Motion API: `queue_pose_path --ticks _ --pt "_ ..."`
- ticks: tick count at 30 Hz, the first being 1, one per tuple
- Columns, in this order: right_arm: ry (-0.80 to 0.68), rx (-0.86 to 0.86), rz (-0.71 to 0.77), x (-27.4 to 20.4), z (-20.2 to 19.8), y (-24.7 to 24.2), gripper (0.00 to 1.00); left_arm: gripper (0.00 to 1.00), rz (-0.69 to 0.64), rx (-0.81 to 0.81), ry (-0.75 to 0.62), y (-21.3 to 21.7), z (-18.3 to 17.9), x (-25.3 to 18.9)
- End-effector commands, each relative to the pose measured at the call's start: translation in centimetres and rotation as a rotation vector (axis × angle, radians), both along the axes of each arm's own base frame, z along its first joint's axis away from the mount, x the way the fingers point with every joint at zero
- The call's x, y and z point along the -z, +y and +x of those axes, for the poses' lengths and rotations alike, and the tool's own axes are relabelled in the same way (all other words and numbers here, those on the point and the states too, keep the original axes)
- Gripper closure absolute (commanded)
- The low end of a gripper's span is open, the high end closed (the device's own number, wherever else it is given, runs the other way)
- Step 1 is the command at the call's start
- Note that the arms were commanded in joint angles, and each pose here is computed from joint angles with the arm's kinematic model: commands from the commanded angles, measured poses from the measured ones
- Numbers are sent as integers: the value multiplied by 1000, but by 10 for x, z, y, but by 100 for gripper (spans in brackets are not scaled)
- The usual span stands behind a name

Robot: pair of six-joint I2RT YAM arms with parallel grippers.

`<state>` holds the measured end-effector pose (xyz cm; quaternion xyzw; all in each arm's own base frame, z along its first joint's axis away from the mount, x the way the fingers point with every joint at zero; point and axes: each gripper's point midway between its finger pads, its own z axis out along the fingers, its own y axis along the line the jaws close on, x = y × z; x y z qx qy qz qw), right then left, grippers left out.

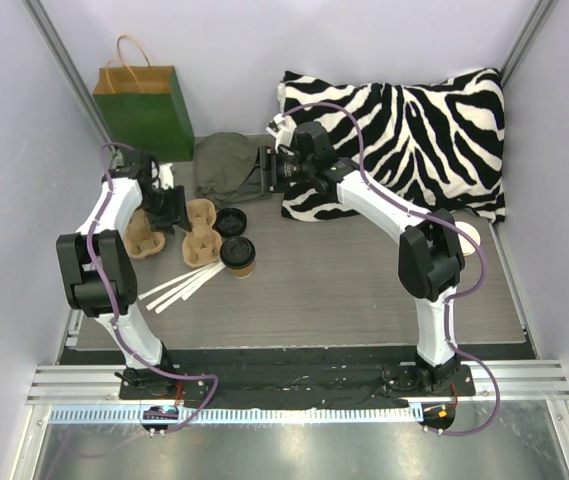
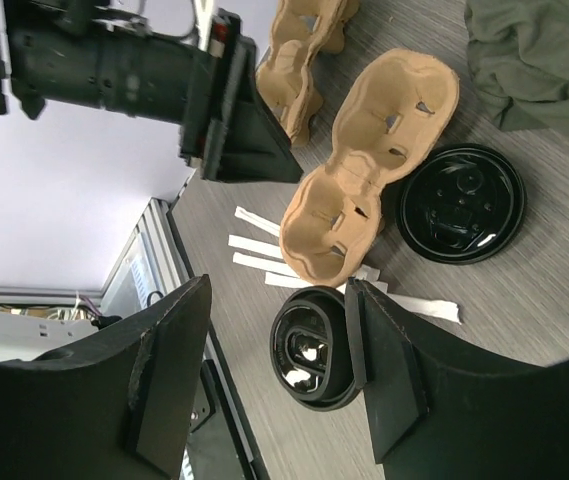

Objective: Pack the takeout coffee

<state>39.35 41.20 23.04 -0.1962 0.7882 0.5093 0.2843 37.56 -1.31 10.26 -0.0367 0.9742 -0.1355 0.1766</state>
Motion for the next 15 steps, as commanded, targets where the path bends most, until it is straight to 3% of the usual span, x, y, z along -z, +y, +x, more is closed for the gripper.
queue_pose_path --ticks 1,9,15 --pt "-91 -7 47 -40 -6 -12 36 46 7 10 13 -6 0 11" --pt "-85 16 49 -42 -1 -24 36 52 59 19 77 -3 -1 38" --pt "-73 22 52 -41 3 -27 36 69 81 28 101 1 -1 49"
